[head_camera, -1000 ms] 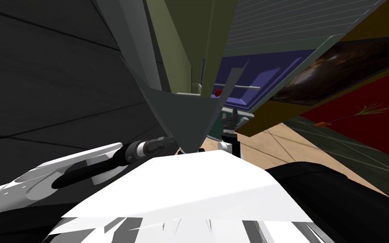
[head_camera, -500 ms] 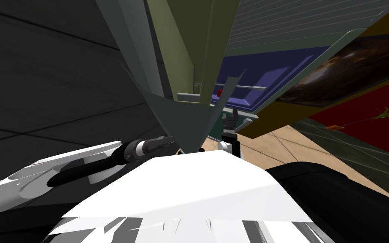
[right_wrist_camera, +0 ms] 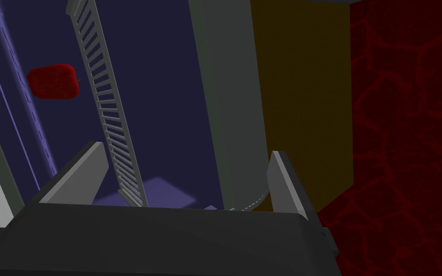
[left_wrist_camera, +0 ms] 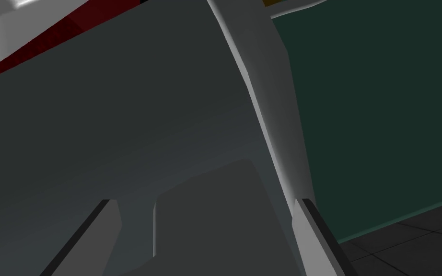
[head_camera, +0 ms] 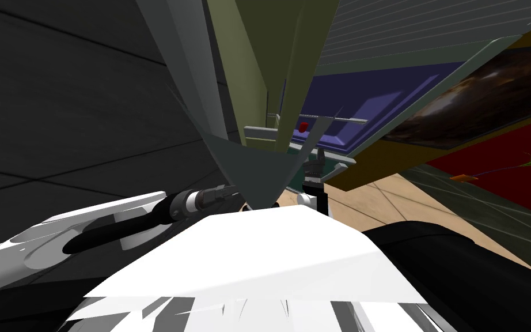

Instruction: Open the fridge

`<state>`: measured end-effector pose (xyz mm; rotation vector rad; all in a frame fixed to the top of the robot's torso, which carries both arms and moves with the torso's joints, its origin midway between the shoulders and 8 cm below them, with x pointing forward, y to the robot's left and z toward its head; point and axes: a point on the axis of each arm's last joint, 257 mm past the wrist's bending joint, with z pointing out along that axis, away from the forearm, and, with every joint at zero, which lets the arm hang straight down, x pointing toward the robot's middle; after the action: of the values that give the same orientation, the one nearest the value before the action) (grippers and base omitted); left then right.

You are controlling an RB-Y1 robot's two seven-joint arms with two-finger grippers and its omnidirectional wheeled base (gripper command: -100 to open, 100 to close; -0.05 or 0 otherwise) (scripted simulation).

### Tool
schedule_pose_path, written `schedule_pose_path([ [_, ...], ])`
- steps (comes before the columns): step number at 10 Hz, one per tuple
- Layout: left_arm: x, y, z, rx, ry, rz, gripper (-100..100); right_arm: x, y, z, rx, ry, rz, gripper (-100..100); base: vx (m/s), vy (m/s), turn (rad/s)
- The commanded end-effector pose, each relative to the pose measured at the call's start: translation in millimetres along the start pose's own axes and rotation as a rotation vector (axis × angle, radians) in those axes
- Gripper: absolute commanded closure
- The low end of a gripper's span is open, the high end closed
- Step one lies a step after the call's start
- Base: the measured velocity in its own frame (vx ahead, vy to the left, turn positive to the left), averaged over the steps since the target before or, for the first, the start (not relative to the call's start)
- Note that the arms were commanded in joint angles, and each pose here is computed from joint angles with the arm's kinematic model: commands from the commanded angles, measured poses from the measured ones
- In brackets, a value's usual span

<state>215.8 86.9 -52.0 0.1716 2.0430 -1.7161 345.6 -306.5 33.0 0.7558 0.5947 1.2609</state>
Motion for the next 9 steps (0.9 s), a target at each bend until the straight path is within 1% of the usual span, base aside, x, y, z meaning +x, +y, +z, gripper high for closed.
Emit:
schedule_pose_path([
  [1, -3.7, -24.0, 3.9, 0.062, 0.006, 0.039, -100, 0.0, 0.0, 0.0, 0.0, 0.0, 0.0, 0, -0.005, 0.004, 0.0],
  [3, -4.1, -24.6, 4.2, 0.063, 0.006, 0.042, -100, 0.0, 0.0, 0.0, 0.0, 0.0, 0.0, 0, 0.0, 0.0, 0.0],
  [4, -2.3, -22.0, 3.2, 0.058, 0.004, 0.028, -100, 0.0, 0.0, 0.0, 0.0, 0.0, 0.0, 0, 0.0, 0.005, 0.022],
  [5, -4.1, -24.6, 4.2, 0.063, 0.006, 0.042, -100, 0.0, 0.0, 0.0, 0.0, 0.0, 0.0, 0, 0.0, 0.0, 0.0],
  [6, -3.4, -24.1, 4.1, 0.063, 0.006, 0.038, -100, 0.0, 0.0, 0.0, 0.0, 0.0, 0.0, 0, 0.0, 0.0, 0.0],
  [7, 0.7, -20.7, 3.9, 0.06, 0.007, 0.013, -100, 0.0, 0.0, 0.0, 0.0, 0.0, 0.0, 0, 0.01, -0.003, -0.02],
  [8, -2.2, -9.4, 1.8, 0.02, 0.012, -0.011, -100, 0.0, 0.0, 0.0, 0.0, 0.0, 0.0, 0, 0.015, 0.003, 0.105],
  [9, -2.2, -9.4, 1.8, 0.02, 0.012, -0.011, -100, 0.0, 0.0, 0.0, 0.0, 0.0, 0.0, 0, 0.012, 0.008, 0.072],
])
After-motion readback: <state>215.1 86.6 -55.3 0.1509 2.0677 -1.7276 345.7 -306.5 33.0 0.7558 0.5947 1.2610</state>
